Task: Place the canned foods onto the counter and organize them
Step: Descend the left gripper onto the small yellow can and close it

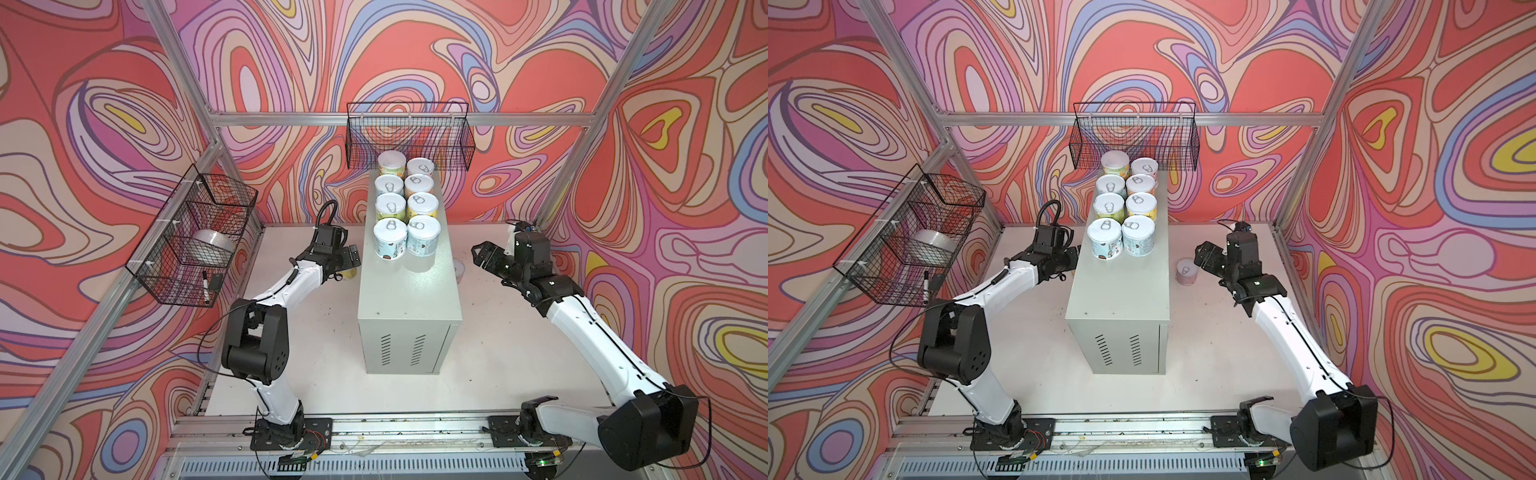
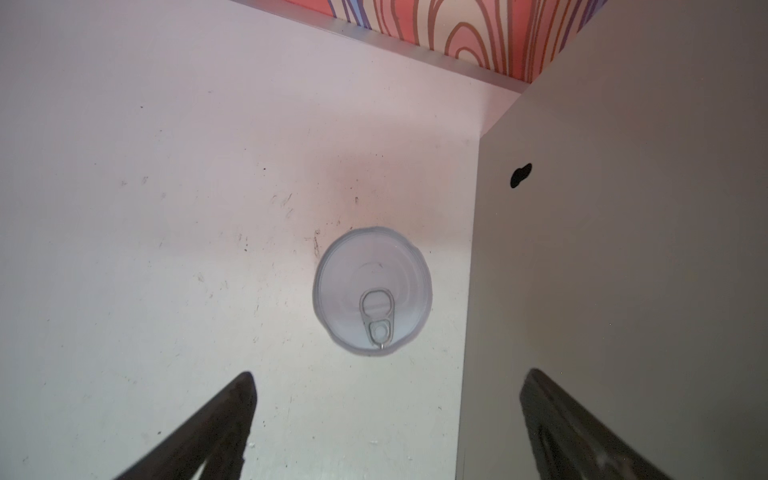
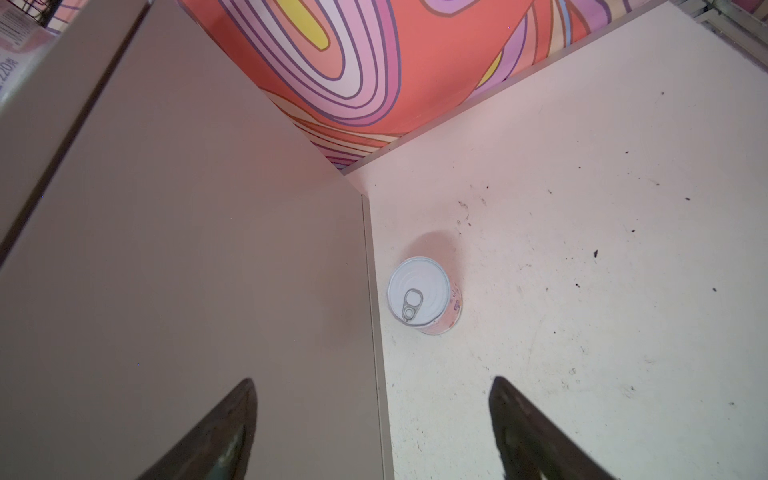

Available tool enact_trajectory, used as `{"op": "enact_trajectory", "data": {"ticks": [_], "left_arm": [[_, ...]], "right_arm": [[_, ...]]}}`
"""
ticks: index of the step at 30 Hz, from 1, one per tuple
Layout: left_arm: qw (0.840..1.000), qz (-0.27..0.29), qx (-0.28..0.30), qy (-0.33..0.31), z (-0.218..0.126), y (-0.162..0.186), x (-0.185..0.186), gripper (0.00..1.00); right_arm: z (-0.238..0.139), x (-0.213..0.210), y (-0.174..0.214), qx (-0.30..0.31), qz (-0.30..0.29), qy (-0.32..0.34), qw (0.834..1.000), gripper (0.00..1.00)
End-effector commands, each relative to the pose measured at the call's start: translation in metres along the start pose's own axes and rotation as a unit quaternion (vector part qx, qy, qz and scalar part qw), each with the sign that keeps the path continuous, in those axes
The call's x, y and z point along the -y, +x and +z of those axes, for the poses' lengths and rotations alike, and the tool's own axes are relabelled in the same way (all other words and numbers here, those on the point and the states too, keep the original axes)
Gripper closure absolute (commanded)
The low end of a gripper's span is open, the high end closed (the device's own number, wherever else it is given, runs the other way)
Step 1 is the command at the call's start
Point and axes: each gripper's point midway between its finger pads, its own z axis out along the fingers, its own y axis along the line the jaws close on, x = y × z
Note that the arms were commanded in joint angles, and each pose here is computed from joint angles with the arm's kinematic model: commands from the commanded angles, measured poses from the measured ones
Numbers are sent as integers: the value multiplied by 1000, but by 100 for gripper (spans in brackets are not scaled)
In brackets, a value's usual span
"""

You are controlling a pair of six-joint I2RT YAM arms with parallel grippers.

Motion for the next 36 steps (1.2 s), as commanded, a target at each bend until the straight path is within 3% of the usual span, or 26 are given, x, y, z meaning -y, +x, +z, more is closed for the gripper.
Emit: {"op": "enact_trajectory", "data": {"ticks": [1,17,36], "left_arm": [[999,15,-5,-38,22,-5,-10,0],[996,16,-63,-61,94,21,-15,6],[993,35,-69,-91,108,33,-27,20]], "right_arm": [[0,1,5,-3,15,-11,1000,11],[4,-2,13,-15,33,-30,999,13],[1,0,17,-17,37,-28,999,16]]}}
